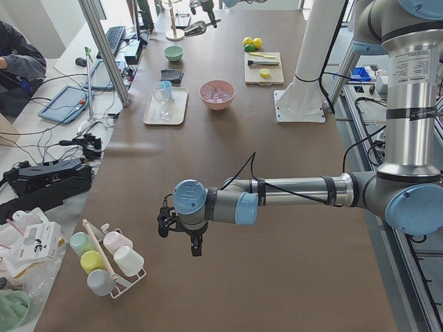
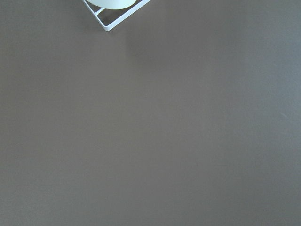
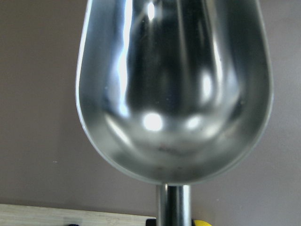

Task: Put ice in cup with scoop
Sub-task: 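Carry the empty scoop back toward its spot beside the green bowl, right gripper, then lower the scoop onto the table and open the right gripper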

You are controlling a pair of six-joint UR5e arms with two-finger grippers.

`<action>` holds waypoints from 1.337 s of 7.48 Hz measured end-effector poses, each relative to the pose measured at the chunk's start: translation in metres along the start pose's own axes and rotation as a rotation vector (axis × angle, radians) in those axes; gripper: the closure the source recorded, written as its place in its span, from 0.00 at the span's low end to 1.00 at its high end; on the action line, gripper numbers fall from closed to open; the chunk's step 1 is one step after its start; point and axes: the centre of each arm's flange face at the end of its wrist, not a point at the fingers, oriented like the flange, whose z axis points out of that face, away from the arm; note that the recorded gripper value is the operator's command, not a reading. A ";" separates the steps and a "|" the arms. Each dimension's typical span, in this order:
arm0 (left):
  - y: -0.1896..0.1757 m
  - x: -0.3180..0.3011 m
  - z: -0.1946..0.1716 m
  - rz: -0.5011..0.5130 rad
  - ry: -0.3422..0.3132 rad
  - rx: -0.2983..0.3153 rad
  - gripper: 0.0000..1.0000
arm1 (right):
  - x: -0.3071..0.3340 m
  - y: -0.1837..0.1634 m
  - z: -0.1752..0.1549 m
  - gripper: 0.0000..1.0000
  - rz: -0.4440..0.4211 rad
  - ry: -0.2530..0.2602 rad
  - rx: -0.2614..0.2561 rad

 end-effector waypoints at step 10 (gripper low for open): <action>0.003 -0.013 0.008 -0.023 -0.005 -0.012 0.02 | 0.074 0.019 0.223 1.00 0.227 -0.209 -0.001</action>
